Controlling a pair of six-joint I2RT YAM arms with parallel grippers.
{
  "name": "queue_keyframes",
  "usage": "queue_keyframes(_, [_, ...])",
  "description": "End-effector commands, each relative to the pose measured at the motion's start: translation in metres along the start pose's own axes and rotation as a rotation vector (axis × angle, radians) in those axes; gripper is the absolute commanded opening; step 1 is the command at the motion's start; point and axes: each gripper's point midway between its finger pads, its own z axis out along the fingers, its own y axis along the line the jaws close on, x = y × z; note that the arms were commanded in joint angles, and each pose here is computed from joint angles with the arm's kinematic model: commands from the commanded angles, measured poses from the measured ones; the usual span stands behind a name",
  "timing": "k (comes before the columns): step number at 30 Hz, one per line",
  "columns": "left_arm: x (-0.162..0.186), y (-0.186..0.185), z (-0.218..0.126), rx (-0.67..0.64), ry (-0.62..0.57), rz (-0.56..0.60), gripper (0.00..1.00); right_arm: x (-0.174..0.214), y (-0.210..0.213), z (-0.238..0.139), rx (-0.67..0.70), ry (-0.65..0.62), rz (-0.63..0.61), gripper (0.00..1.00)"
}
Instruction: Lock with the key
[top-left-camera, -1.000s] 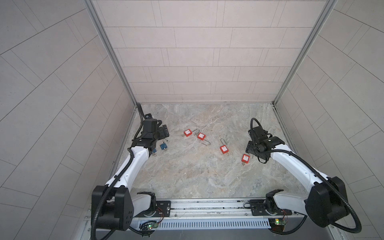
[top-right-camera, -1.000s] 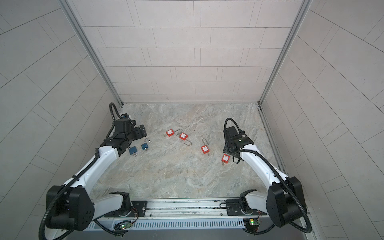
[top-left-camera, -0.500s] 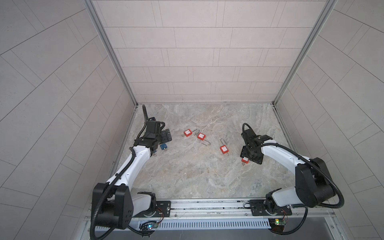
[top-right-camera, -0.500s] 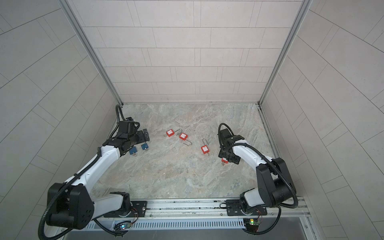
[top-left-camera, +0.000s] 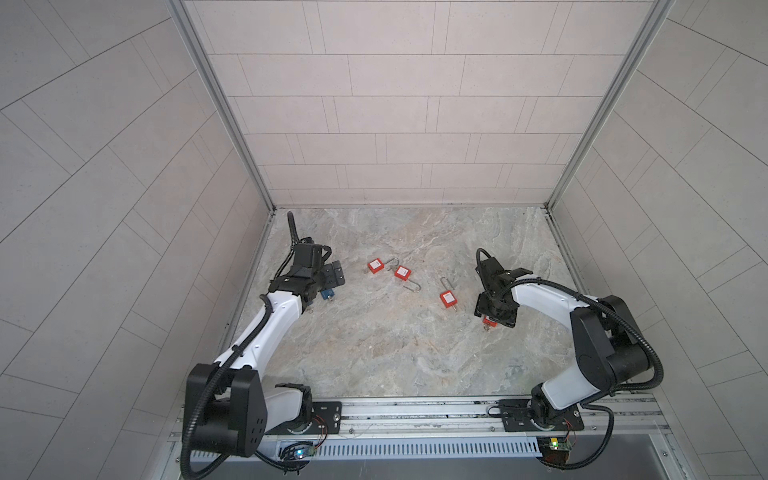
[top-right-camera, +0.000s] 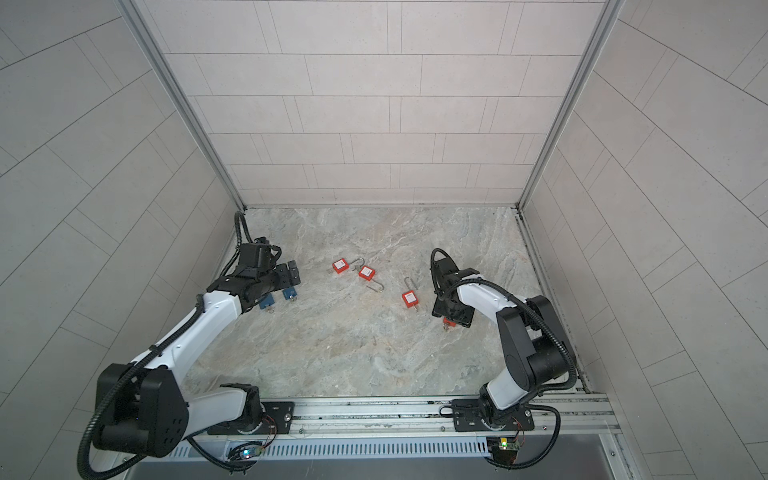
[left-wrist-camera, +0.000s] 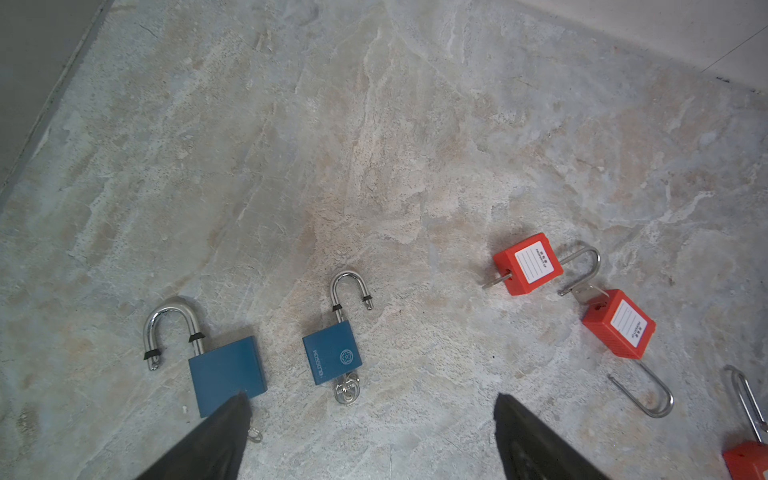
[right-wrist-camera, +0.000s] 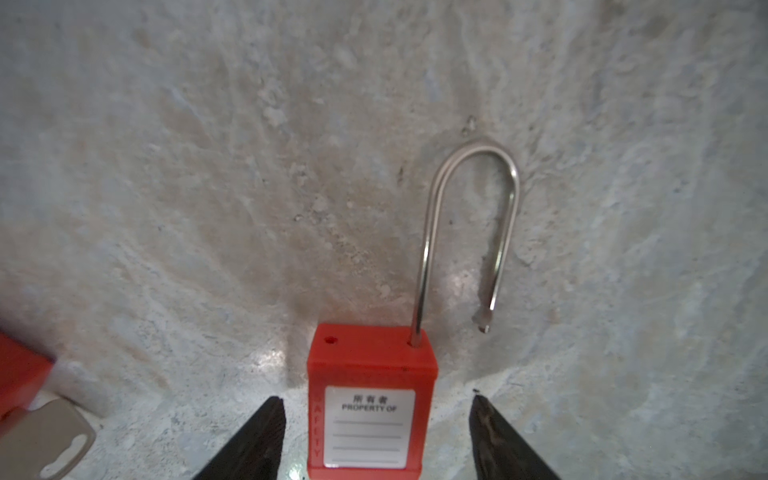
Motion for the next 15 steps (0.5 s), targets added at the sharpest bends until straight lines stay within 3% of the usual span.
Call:
queue_keyframes(1, [0.004,-0.001,-0.001,-0.009,0.023,-0.013,0.97,-0.009,0.003,-0.002,0.007,-0.02,-0.021,0.69])
queue_keyframes(15, [0.0,-0.003,-0.009,-0.028,0.041,0.019,0.96,-0.011,0.0,0.009,0.01,-0.004,-0.031,0.57])
